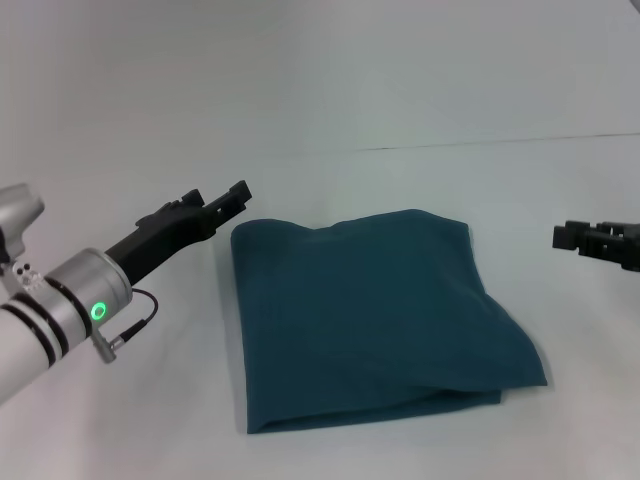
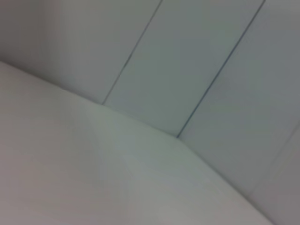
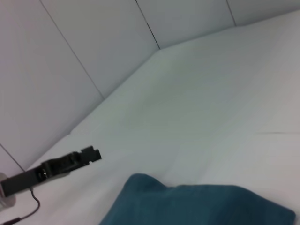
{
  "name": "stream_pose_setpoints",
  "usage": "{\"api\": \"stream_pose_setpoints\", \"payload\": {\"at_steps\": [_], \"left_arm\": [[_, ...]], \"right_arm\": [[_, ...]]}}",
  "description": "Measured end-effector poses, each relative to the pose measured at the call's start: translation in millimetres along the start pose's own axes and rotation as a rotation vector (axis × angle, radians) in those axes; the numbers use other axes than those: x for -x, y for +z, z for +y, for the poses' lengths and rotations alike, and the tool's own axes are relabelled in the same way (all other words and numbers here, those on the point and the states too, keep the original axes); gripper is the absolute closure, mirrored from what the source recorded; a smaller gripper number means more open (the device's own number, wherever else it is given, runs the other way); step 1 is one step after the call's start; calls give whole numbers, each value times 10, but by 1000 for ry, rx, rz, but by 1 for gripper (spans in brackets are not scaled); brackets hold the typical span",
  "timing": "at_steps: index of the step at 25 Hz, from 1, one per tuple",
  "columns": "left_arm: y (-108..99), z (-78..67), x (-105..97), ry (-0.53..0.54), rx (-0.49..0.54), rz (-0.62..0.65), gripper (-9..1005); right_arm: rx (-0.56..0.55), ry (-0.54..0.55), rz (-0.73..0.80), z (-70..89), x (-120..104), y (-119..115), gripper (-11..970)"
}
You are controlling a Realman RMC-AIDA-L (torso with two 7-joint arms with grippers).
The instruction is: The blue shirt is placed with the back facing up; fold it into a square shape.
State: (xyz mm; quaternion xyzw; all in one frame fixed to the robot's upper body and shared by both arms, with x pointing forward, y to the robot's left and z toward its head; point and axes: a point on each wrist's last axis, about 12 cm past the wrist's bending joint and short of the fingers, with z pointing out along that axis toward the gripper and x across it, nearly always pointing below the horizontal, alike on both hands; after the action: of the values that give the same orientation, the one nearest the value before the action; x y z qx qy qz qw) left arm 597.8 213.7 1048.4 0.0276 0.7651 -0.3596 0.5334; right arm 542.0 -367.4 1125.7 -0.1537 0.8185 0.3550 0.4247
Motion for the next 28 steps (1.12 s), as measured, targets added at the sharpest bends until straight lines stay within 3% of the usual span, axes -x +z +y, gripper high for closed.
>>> {"api": "stream_pose_setpoints", "payload": {"at_steps": [10, 12, 23, 28], "left_arm": [[130, 38, 90, 15, 63, 95, 112], [137, 37, 92, 12, 65, 105, 112], [293, -33, 52, 48, 107, 197, 112], [339, -45, 34, 71, 129, 223, 111]], "right_arm": [[21, -24, -7, 4, 120, -45, 434], [22, -28, -7, 4, 127, -50, 198], [27, -52, -6, 12, 163, -27, 54], [29, -61, -4, 15, 163, -24, 54]]}}
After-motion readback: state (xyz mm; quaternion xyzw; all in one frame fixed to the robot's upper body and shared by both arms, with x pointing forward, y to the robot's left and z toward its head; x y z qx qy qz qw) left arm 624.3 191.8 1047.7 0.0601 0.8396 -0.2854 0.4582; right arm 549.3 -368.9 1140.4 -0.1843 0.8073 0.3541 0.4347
